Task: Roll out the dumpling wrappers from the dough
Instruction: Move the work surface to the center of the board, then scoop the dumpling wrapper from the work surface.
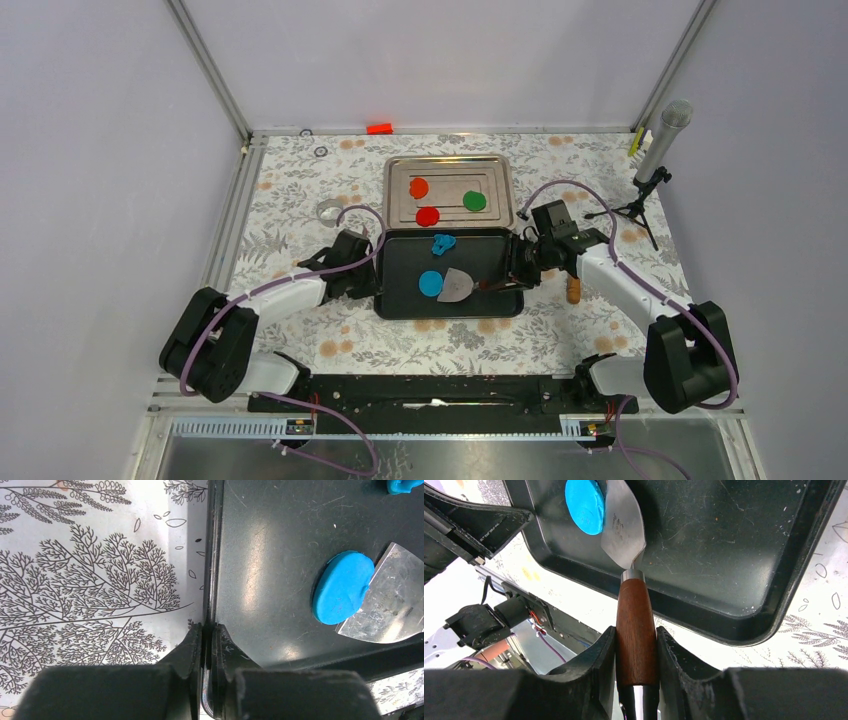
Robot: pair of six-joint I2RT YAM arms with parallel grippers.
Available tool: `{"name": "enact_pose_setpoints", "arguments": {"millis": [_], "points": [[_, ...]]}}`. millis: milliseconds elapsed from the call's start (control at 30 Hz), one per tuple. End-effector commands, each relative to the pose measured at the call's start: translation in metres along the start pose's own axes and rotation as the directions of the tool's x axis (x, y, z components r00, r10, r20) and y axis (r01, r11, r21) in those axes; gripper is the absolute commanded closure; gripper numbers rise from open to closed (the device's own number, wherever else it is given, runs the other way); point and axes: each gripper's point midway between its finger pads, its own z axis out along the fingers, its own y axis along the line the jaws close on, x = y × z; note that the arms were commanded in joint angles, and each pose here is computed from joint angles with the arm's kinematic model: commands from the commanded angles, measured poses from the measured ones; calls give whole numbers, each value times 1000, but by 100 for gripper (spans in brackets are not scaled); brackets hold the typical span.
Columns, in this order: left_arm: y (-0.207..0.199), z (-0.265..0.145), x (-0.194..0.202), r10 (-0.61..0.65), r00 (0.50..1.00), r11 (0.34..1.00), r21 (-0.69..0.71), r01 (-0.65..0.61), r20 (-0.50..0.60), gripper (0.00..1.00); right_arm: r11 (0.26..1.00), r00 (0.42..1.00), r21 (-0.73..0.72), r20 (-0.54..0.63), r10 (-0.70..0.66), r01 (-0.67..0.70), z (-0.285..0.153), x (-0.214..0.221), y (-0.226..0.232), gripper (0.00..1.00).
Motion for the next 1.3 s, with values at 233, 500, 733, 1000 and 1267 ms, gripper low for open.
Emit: {"name": "enact_pose_setpoints", "arguments": {"millis": [233,500,733,1000,1267], "points": [[18,4,31,-31,994,998,-63,25,-106,100,985,1000,170,-5,-22,23,-4,7,-33,100],[4,-7,45,14,986,1000,15,-12,-165,100,974,998,216,-28,-63,67,-18,9,-36,100],[1,-24,61,38,974,999,30,-32,-224,100,965,995,241,-53,-88,99,-29,17,-39,100],[7,-26,61,37,976,999,-1,-38,-215,100,964,990,231,-81,-118,134,-29,8,-32,100],[5,-22,61,42,977,999,8,-42,-210,100,983,991,151,-94,-96,109,-10,14,-28,100]]}}
